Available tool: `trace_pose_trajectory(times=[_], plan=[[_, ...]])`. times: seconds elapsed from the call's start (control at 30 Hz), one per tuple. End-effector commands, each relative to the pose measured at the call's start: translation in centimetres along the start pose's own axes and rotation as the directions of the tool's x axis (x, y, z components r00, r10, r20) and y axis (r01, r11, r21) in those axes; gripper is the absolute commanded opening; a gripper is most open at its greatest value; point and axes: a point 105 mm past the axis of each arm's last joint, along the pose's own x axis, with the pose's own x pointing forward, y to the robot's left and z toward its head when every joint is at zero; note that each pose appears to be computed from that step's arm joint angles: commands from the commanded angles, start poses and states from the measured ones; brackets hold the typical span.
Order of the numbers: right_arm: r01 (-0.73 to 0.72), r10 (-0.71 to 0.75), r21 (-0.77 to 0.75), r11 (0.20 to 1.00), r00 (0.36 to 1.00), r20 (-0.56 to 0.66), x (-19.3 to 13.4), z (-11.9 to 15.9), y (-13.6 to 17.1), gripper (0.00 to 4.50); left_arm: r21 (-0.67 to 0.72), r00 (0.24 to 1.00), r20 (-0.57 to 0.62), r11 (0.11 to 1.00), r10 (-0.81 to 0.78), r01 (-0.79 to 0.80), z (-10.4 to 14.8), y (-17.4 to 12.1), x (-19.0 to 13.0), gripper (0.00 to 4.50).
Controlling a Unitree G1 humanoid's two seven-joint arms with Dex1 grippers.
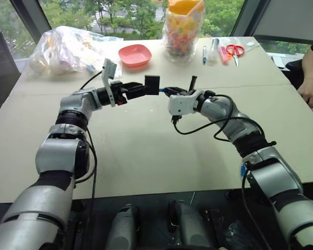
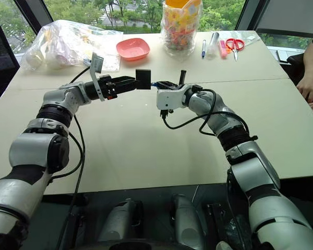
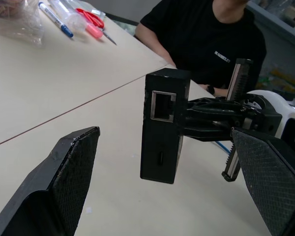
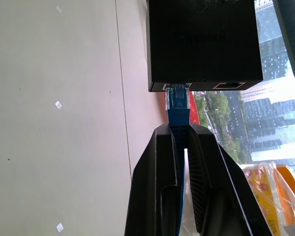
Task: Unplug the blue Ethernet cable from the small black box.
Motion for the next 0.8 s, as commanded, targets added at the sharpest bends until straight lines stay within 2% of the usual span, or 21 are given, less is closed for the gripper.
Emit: trace_pose_trajectory(times=[0.03,0.1,0.23,0.3,0.33,0.43,0.57,0.63,0.67,0.7,0.73,0.77,0.8], plan=[[0.058,-0.057,-0.016,0.998,0.998,0.02,-0.4,1.1,-1.6,0.0,0.053,0.999,0.046,0.999,0.002,-0.005,2.0,-0.4,0.7,4.23],[0.057,-0.057,-0.016,0.998,0.998,0.021,-0.5,1.4,-1.5,0.0,0.04,0.999,0.053,0.999,-0.005,0.003,1.9,-0.5,0.9,3.59],[0.056,-0.056,-0.017,0.998,0.998,0.019,-0.6,1.7,-1.4,0.0,0.043,0.999,0.05,0.999,-0.014,0.011,1.9,-0.6,0.9,1.86],[0.055,-0.055,-0.02,0.998,0.998,0.021,-0.6,1.9,-1.4,0.0,0.044,0.999,0.041,0.999,-0.026,0.024,1.8,-0.7,0.9,0.84],[0.055,-0.055,-0.02,0.998,0.998,0.022,-0.5,2.1,-1.4,0.0,0.045,0.999,0.035,0.998,-0.034,0.032,1.7,-0.8,0.9,0.53],[0.056,-0.056,0.0,0.998,0.998,0.033,-0.5,2.4,-1.5,0.0,0.048,0.999,0.023,0.998,-0.042,0.041,1.5,-0.8,0.8,0.51],[0.057,-0.058,0.052,0.997,0.998,0.011,-1.1,2.0,-1.4,1.65,0.049,1.0,0.022,0.999,-0.006,0.005,1.1,-0.2,0.5,0.51],[0.069,-0.069,0.072,0.995,0.998,-0.007,-1.5,1.7,-1.5,2.78,0.047,1.0,0.024,0.999,0.003,-0.004,1.0,-0.1,0.4,0.51],[0.102,-0.099,0.168,0.98,0.995,-0.029,-2.0,1.4,-1.6,3.28,0.033,0.999,0.046,0.999,0.011,-0.012,1.2,0.0,0.1,0.51],[0.147,-0.139,0.301,0.942,0.989,-0.051,-2.6,1.0,-1.8,3.76,0.018,0.997,0.073,1.0,0.018,-0.02,1.5,0.2,-0.1,0.51],[0.192,-0.181,0.476,0.858,0.981,-0.07,-3.3,0.8,-2.1,4.21,-0.002,0.994,0.105,1.0,0.024,-0.024,1.9,0.3,-0.4,0.51],[0.201,-0.222,0.737,0.645,0.972,-0.072,-4.0,1.1,-2.0,4.21,-0.033,0.988,0.15,0.999,0.018,-0.014,2.5,0.3,-0.7,0.51],[0.135,-0.242,0.896,0.423,0.97,-0.032,-4.5,2.1,-1.8,4.21,-0.063,0.981,0.193,0.998,0.003,0.009,3.0,0.1,-0.9,0.51]])
